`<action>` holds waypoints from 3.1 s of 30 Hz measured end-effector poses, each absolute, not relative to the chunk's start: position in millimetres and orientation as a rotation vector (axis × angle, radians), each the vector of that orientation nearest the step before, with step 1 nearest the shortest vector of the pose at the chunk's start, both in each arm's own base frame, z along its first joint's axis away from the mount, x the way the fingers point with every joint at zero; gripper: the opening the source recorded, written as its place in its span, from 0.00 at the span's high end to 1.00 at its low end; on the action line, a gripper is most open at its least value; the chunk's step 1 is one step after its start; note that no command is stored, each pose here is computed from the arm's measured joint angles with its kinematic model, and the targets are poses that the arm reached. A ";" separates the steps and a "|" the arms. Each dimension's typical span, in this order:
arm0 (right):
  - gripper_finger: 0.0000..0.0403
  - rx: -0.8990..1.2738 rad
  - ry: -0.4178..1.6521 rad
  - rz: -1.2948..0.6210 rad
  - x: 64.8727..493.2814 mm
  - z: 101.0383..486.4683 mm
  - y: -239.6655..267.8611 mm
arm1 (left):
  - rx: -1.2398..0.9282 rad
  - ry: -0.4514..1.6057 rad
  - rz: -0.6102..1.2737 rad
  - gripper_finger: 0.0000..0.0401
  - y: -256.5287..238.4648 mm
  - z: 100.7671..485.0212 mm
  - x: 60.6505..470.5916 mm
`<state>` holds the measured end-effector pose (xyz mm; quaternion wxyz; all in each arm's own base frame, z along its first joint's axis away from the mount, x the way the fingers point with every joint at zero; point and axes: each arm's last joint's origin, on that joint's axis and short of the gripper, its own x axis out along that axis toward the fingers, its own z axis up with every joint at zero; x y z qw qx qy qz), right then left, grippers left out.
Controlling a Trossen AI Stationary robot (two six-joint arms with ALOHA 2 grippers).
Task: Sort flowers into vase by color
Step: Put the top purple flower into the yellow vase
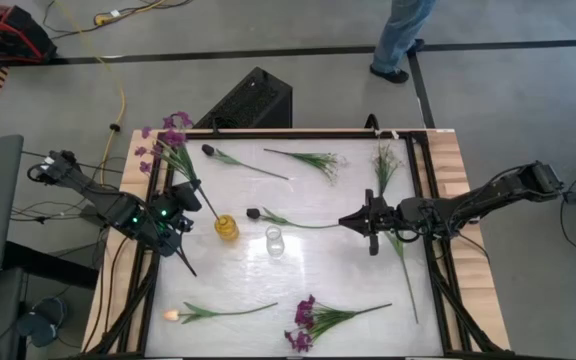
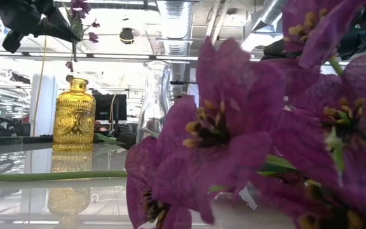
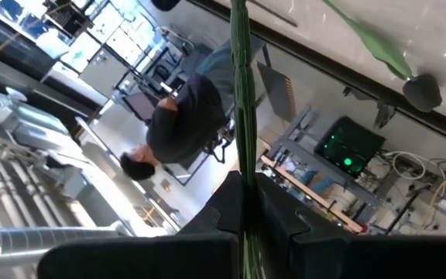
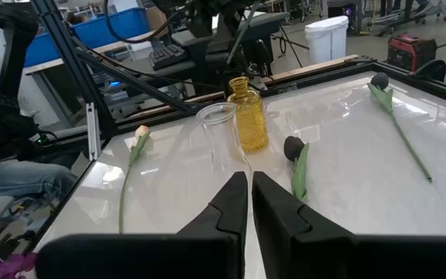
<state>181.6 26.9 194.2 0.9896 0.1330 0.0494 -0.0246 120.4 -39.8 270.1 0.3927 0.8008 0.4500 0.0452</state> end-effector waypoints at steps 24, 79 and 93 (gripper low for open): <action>0.87 0.269 0.097 -0.053 181.6 194.4 26.8 | 2.126 1.321 0.047 1.00 -44.0 250.8 146.3; 0.87 0.259 0.099 -0.043 181.5 194.3 27.2 | 1.643 0.870 0.241 0.69 -83.9 308.3 150.5; 0.87 0.260 0.098 -0.057 181.9 194.3 24.5 | 0.641 0.287 0.533 0.69 -27.9 447.3 85.1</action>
